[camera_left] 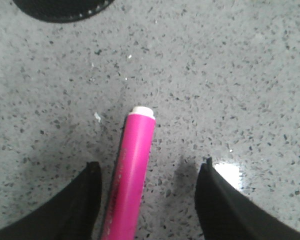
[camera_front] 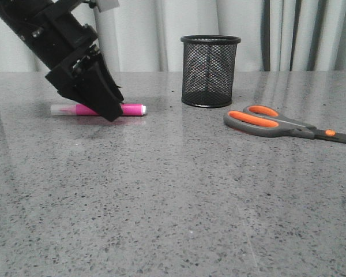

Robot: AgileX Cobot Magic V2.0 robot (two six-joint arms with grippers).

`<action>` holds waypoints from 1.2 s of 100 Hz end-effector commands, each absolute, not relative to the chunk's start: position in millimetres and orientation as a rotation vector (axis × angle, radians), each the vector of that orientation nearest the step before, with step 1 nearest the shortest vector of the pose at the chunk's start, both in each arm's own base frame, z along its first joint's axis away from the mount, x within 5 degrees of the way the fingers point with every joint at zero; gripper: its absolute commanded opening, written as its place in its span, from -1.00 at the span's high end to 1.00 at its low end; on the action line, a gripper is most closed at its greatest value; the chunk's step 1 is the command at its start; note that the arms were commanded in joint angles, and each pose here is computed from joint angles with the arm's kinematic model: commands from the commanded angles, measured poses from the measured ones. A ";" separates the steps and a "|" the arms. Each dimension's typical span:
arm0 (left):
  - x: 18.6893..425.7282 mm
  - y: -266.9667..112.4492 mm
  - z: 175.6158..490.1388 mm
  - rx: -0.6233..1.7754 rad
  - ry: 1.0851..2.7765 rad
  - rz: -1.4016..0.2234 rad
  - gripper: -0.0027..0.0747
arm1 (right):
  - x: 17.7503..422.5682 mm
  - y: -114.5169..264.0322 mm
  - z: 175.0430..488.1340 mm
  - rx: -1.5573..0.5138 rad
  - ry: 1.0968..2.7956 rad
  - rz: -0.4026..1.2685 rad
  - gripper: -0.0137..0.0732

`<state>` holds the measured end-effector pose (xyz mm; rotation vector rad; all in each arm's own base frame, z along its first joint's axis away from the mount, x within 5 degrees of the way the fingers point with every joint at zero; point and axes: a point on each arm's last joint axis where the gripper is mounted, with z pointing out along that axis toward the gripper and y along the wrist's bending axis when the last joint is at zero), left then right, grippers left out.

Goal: Put pen and scissors into bin
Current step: 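Lower the left gripper and grasp the pink marker pen, then carry the pen over the black mesh holder and lower it in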

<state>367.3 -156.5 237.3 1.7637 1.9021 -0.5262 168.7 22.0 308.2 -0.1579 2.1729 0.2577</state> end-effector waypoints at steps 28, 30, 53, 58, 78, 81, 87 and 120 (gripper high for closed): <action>366.4 -160.7 262.0 1.730 1.837 -0.484 0.47 | 172.3 19.5 323.2 -0.154 2.089 0.222 -0.17; 366.4 -160.7 262.0 1.730 1.837 -0.484 0.55 | 172.3 19.5 323.2 -0.154 2.089 0.222 -0.17; 366.6 -161.2 270.7 1.618 1.963 -0.548 0.98 | 172.3 19.5 323.2 -0.154 2.089 0.222 -0.17; 366.2 -161.8 279.3 1.588 1.983 -0.568 0.98 | 172.3 19.5 323.2 -0.154 2.089 0.222 -0.17; 351.9 -165.5 344.7 1.469 1.813 -0.606 0.98 | 172.3 19.5 323.2 -0.154 2.089 0.222 -0.17; 349.6 -166.5 354.7 1.428 1.782 -0.621 0.98 | 172.3 19.5 323.2 -0.154 2.089 0.222 -0.17; 343.9 -168.8 374.6 1.328 1.717 -0.677 0.98 | 172.4 19.4 323.3 -0.153 2.087 0.221 -0.17; 348.7 -211.1 414.5 0.843 1.446 -0.883 0.98 | 173.1 18.9 324.3 -0.147 2.075 0.215 -0.17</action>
